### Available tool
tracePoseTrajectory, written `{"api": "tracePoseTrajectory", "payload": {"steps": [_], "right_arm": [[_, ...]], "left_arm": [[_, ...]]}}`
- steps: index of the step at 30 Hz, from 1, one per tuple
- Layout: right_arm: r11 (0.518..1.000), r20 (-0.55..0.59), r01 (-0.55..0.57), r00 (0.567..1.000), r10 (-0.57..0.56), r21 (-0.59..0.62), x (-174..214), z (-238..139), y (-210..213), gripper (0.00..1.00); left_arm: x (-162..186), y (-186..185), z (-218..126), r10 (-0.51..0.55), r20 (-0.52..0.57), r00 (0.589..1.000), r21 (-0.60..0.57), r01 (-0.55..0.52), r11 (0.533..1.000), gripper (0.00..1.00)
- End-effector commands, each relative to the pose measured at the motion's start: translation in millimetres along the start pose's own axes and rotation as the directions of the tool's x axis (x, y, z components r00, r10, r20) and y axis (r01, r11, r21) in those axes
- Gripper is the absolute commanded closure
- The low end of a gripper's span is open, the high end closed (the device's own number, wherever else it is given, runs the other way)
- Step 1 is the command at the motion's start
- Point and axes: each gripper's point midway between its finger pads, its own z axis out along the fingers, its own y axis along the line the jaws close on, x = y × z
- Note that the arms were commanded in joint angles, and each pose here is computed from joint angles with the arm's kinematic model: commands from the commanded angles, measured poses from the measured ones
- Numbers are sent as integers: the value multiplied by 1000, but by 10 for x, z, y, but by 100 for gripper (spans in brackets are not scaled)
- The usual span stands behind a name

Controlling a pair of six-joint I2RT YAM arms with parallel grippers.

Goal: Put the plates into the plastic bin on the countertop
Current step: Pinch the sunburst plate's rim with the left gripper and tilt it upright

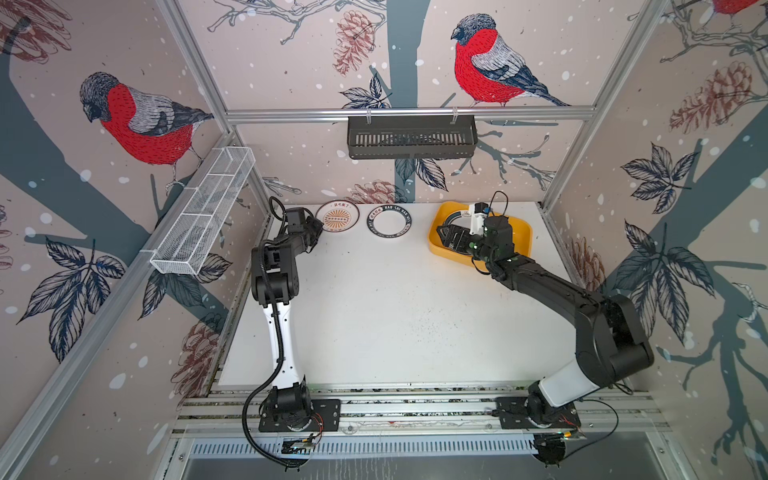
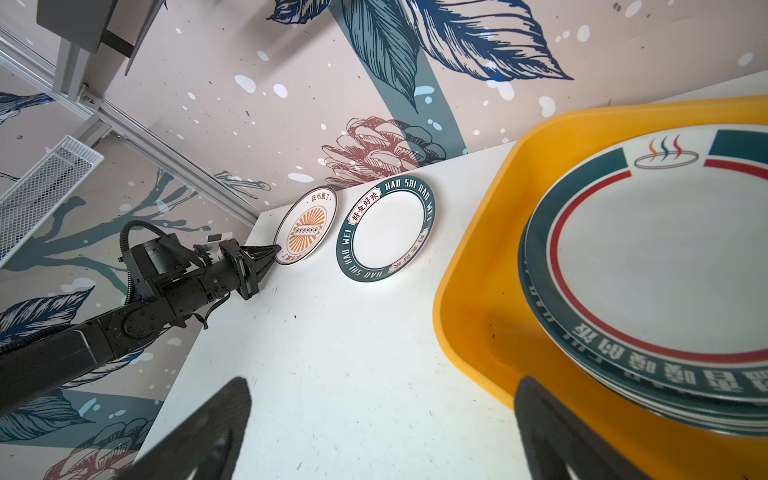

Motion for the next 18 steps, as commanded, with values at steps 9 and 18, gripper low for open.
{"api": "tracePoseTrajectory", "payload": {"steps": [9,18], "right_arm": [[1000,28,2,1000,-2,-7,-58,-86,55,0],[1000,66,31,997,-31,1,-148,-237,108,0]], "left_arm": [[129,-161,-529,-2,-4,1000,35,2,999,100],[306,-582,-1119,-3,11,1000,170,1,986,100]]}}
